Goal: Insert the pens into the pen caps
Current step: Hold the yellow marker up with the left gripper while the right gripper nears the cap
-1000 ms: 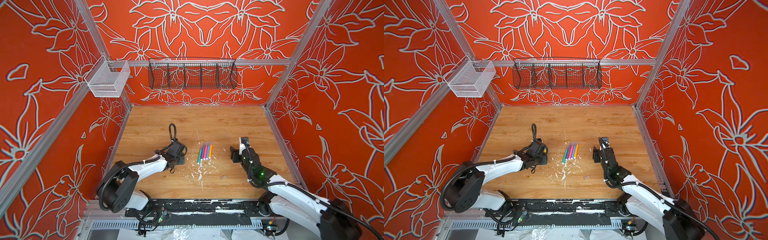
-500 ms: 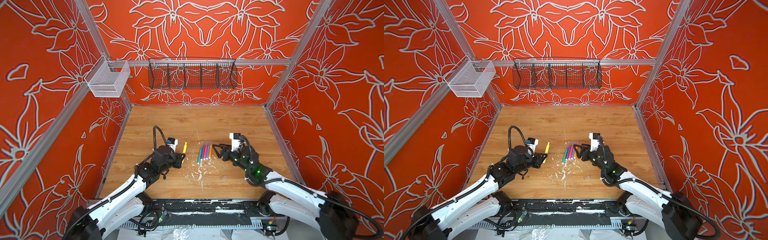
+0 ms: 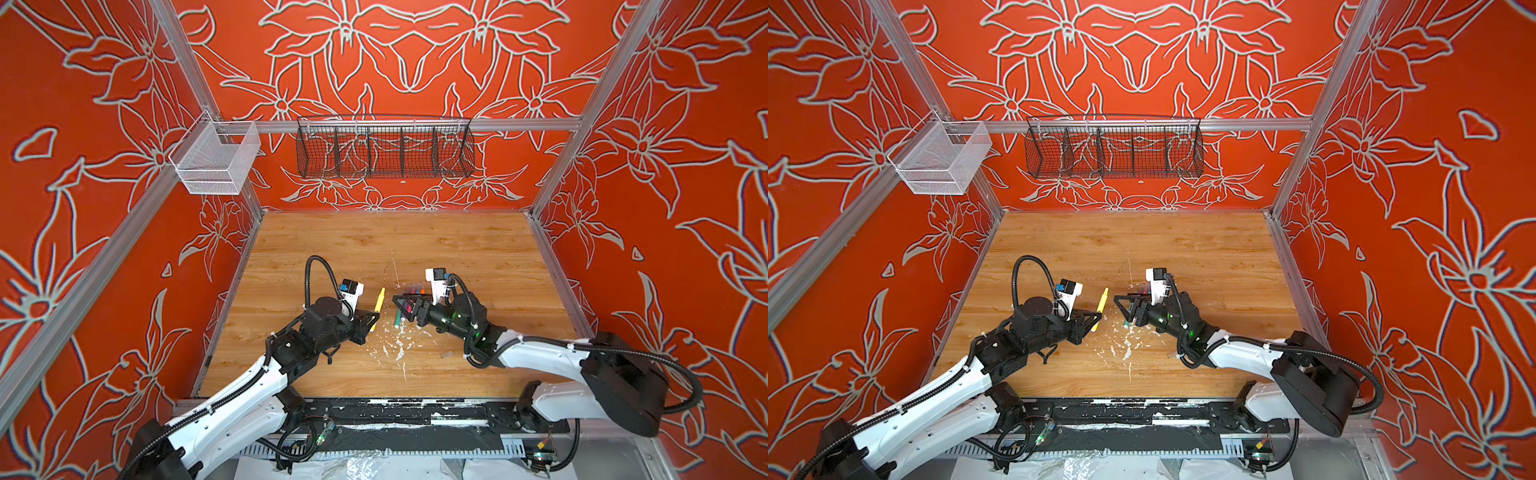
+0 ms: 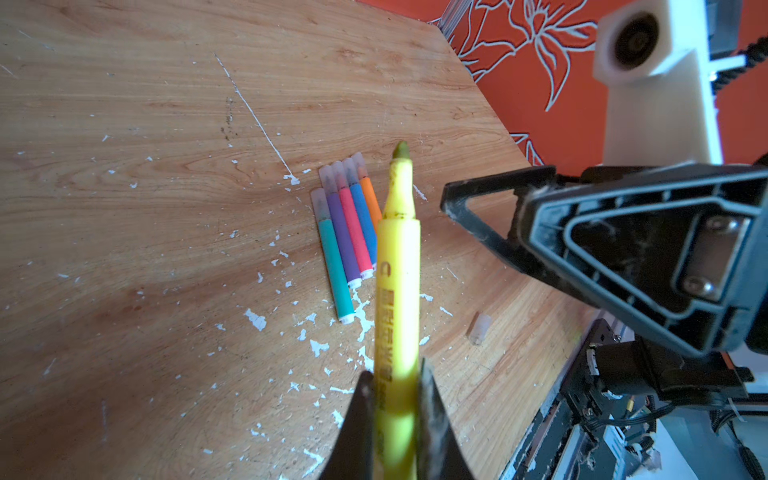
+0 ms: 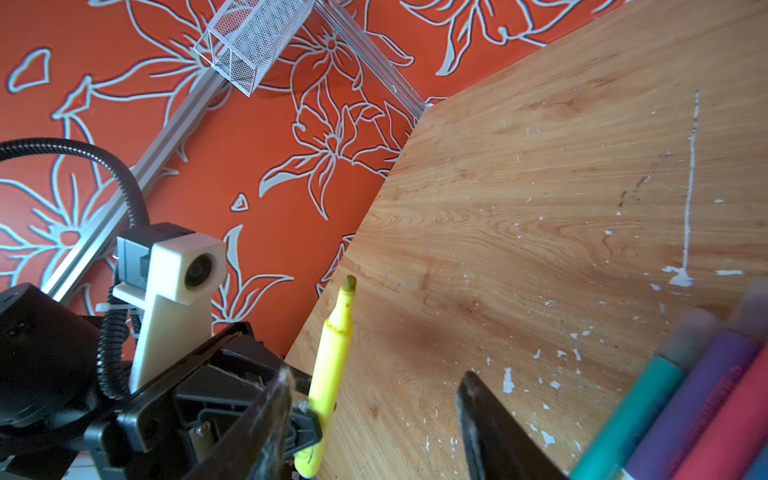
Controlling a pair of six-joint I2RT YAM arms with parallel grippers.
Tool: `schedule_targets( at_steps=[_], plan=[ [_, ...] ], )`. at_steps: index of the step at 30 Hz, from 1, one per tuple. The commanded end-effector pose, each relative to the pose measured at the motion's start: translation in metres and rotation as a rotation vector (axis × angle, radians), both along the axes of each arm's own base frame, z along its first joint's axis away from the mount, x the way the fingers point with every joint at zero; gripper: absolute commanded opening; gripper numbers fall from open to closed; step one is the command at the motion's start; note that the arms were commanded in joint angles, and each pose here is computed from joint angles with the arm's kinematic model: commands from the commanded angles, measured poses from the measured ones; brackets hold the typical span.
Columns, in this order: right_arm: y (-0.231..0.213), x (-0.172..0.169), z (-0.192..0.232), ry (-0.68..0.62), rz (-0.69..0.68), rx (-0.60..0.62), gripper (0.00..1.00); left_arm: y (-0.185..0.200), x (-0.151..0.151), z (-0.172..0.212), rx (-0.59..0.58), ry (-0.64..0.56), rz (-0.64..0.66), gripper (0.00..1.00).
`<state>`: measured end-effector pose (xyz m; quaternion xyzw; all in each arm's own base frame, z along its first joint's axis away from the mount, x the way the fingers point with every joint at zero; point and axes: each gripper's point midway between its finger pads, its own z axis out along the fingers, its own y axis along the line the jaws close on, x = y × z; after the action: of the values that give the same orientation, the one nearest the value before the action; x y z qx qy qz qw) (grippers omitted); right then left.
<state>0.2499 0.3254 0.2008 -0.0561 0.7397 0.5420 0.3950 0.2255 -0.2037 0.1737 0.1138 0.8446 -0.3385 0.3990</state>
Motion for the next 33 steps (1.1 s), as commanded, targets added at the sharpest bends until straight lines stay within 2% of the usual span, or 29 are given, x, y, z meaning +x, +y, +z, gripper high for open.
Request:
schedule_targets(
  at_steps=[1,9,14,17,21,25,28,33],
  plan=[
    [0.013,0.001,0.025,-0.025,0.031,0.082,0.65,-0.009,-0.001,0.008,-0.017,-0.044,-0.043,0.02],
    [0.03,0.003,0.019,0.011,0.072,0.096,0.64,-0.015,-0.005,0.009,-0.014,-0.062,-0.067,0.02],
    [0.041,0.004,0.017,0.028,0.092,0.1,0.57,-0.02,-0.003,0.007,-0.01,-0.064,-0.076,0.02],
    [0.045,0.003,0.014,0.043,0.105,0.107,0.49,-0.021,-0.002,0.004,-0.006,-0.057,-0.074,0.02],
    [0.047,0.003,0.012,0.047,0.098,0.104,0.31,-0.021,0.0,0.001,0.004,-0.058,-0.066,0.02],
    [0.047,0.004,0.01,0.055,0.088,0.097,0.14,-0.022,0.002,0.003,0.005,-0.068,-0.066,0.16],
    [0.046,0.005,0.011,0.059,0.077,0.101,0.06,-0.024,0.003,0.001,0.005,-0.065,-0.068,0.24],
    [0.047,0.002,0.009,0.064,0.066,0.092,0.01,-0.028,0.005,-0.002,0.004,-0.057,-0.077,0.31]
  ],
)
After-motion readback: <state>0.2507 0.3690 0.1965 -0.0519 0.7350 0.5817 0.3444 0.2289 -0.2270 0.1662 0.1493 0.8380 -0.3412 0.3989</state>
